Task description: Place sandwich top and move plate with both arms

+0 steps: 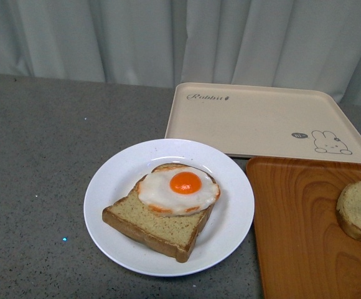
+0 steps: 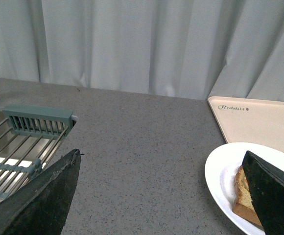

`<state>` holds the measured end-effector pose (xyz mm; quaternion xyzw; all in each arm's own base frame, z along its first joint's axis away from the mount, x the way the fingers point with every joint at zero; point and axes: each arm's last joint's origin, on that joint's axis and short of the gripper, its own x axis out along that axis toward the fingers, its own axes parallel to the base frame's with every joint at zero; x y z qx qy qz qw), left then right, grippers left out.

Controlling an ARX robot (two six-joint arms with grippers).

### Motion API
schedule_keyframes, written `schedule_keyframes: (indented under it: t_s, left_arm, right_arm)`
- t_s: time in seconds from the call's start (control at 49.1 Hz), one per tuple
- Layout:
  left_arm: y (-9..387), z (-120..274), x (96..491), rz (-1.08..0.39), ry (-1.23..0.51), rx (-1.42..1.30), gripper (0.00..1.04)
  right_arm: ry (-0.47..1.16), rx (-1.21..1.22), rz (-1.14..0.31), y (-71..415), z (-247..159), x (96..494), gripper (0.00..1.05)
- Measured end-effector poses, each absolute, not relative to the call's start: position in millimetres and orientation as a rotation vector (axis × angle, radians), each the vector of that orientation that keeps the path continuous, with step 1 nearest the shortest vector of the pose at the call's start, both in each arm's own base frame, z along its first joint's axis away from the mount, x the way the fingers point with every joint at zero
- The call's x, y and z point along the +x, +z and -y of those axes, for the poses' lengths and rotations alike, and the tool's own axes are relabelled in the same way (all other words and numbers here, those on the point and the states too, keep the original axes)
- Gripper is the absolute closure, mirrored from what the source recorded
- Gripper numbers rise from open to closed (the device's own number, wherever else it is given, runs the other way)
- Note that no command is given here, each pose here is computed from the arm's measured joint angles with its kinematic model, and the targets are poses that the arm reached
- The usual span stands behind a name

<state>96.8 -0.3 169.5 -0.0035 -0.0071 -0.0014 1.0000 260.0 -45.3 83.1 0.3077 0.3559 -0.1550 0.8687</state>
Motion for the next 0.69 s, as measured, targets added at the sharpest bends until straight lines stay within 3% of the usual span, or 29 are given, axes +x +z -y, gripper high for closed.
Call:
schedule_keyframes:
  t_s: [0.102,0.326,0.692]
  left_arm:
    - [169.5,0.3,96.8,0.014,-0.003,-0.007,0.06]
    - [169.5,0.3,96.8,0.014,-0.003,-0.007,0.06]
    - [169.5,0.3,96.8,0.015,-0.003,-0.007,0.06]
  right_arm:
    - [-0.281,0.660,-0.663,106.2,40.9,266.9,1.01]
    - [-0.038,0.720,-0.438,169.3,2.2,293.1,1.01]
    - [0.302,0.743,-0.486,168.7,-107.0,312.2,1.01]
